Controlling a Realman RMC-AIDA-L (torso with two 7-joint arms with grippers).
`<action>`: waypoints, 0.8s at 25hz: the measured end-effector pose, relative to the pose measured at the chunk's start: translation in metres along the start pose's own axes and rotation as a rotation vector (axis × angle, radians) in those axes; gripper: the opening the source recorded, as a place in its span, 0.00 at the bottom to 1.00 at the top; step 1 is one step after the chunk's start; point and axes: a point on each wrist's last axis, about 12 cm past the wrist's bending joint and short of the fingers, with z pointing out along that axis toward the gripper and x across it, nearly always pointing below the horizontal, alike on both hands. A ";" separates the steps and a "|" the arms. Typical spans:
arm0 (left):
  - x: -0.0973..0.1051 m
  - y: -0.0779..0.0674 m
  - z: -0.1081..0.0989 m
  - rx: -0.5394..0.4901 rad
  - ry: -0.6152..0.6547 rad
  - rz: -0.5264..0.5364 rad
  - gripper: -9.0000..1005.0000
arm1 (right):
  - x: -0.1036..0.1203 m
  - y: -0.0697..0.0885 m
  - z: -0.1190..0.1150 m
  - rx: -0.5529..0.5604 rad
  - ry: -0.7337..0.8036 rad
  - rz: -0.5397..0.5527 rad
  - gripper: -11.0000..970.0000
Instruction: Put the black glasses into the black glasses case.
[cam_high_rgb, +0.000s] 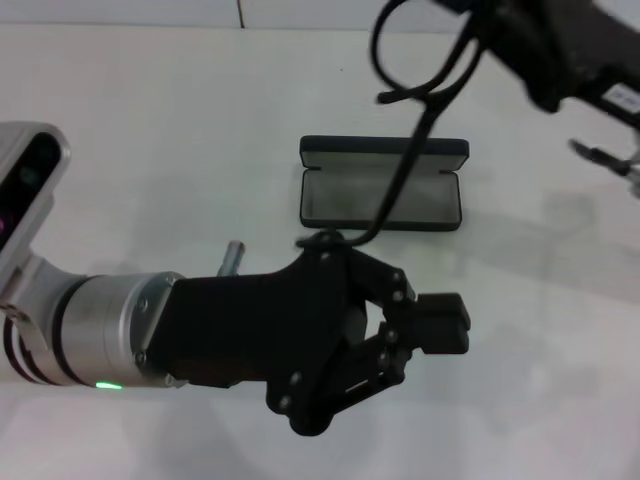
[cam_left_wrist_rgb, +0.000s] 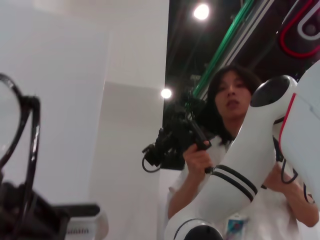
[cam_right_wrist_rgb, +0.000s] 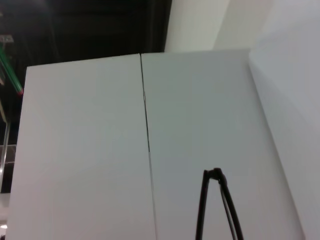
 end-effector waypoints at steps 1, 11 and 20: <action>0.000 0.000 0.000 -0.001 -0.004 0.002 0.07 | 0.003 0.000 0.002 -0.004 0.004 0.003 0.12; 0.000 0.000 0.004 -0.003 -0.025 0.002 0.07 | 0.021 0.005 0.017 -0.020 0.056 0.003 0.12; 0.001 0.002 0.001 -0.053 -0.040 0.002 0.07 | 0.033 0.010 0.025 -0.056 0.137 0.011 0.12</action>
